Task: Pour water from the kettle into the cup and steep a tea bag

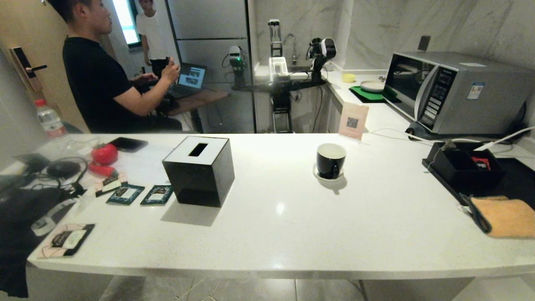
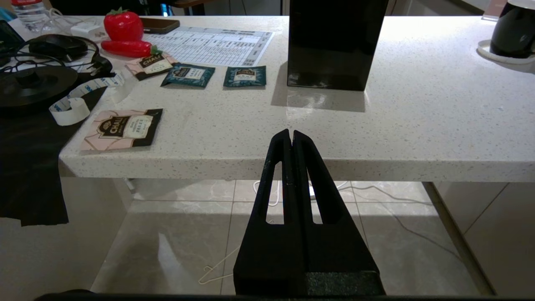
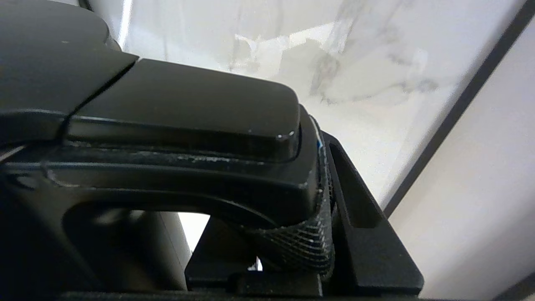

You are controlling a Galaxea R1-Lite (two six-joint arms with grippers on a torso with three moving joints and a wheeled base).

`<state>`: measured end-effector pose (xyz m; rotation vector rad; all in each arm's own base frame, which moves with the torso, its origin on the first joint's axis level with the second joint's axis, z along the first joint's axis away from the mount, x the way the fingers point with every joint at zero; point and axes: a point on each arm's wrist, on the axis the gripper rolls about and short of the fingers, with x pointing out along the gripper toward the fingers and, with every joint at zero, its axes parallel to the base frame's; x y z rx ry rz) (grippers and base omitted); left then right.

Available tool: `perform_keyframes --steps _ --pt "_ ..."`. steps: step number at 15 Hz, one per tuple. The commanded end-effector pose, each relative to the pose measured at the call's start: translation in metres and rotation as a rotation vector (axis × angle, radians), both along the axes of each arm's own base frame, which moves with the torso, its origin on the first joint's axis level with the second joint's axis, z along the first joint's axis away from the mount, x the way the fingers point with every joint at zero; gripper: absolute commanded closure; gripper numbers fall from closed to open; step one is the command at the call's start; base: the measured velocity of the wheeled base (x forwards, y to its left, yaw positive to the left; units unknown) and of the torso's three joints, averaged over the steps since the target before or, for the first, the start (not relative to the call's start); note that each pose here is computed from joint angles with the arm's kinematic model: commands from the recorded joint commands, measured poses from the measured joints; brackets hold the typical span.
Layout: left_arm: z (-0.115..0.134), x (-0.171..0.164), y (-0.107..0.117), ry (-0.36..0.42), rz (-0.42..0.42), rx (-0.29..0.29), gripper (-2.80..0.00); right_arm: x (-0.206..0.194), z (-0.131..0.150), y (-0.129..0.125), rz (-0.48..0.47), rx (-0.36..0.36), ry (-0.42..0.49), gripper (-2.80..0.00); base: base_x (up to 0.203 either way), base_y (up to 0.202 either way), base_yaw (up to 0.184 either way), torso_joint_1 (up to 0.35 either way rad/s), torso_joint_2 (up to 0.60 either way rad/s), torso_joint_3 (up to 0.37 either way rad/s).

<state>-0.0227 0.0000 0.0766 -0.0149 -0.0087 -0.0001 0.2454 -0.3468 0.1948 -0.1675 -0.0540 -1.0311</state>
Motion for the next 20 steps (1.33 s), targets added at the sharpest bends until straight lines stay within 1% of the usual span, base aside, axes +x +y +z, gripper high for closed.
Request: perform_keyframes --steps 1,4,6,11,20 --pt "0.000 0.000 0.000 0.000 0.000 0.000 0.00 0.012 -0.018 -0.014 0.003 0.013 0.009 0.00 0.000 0.000 0.000 0.000 0.00 0.000" --pt "0.000 0.000 0.000 0.000 0.000 0.000 0.00 0.022 -0.027 -0.026 0.008 0.009 0.004 0.00 0.000 0.000 0.000 0.000 0.00 0.000" --pt "0.000 0.000 0.000 0.000 0.000 0.000 0.00 0.029 -0.032 -0.030 0.018 0.015 -0.006 0.00 0.000 0.000 0.000 0.000 0.00 0.000" --pt "0.000 0.000 0.000 0.000 0.000 0.000 0.00 0.046 -0.033 -0.030 0.049 -0.002 -0.022 0.00 0.000 0.000 0.000 0.000 0.00 0.000" --pt "0.000 0.000 0.000 0.000 0.000 0.000 0.00 0.069 -0.048 -0.032 0.084 0.007 -0.059 0.00 0.000 0.000 0.000 0.000 0.00 0.000"
